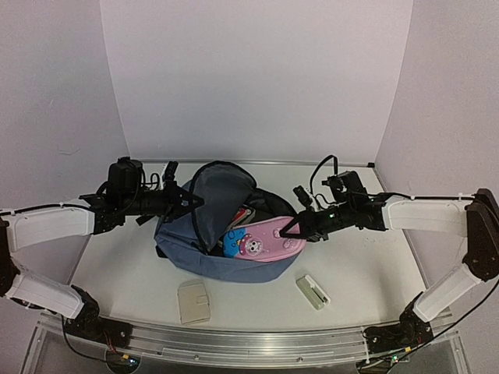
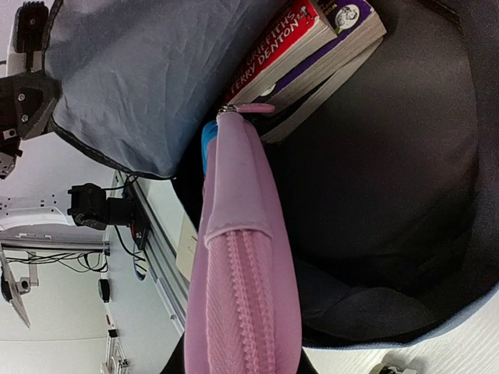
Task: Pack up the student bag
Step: Place the stationery in the student bag.
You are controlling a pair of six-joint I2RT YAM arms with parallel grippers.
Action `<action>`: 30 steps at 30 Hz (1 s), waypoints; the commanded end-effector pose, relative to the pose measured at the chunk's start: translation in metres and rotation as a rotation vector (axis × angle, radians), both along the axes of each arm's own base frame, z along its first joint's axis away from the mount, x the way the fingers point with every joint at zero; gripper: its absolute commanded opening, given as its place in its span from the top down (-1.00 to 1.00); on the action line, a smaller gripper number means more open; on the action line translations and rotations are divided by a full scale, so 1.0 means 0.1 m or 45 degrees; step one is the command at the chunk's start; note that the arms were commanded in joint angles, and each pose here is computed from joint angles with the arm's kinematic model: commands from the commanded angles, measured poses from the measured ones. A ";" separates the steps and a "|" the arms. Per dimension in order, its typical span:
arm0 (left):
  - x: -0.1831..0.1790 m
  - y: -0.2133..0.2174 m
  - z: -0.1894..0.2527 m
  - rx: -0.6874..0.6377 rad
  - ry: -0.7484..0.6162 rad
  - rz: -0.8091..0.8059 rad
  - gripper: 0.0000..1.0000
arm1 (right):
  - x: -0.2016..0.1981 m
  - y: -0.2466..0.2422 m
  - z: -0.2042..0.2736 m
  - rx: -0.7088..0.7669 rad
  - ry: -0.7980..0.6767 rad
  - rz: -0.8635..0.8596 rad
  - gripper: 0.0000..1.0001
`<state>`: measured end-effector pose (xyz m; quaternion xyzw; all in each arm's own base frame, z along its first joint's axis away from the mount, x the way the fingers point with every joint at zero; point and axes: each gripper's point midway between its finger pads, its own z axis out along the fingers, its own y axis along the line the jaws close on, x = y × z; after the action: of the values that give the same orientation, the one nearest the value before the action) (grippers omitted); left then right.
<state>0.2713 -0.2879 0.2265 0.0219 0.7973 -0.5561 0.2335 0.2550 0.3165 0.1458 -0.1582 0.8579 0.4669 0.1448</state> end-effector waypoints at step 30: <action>-0.17 -0.30 0.70 -0.195 -0.269 -0.234 1.00 | 0.00 0.95 0.33 0.528 -0.066 -0.132 1.00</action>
<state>0.2560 -0.3100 0.2513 0.0884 0.7639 -0.5999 0.2209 0.2490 0.3888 0.1368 -0.1055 0.8041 0.5597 0.1703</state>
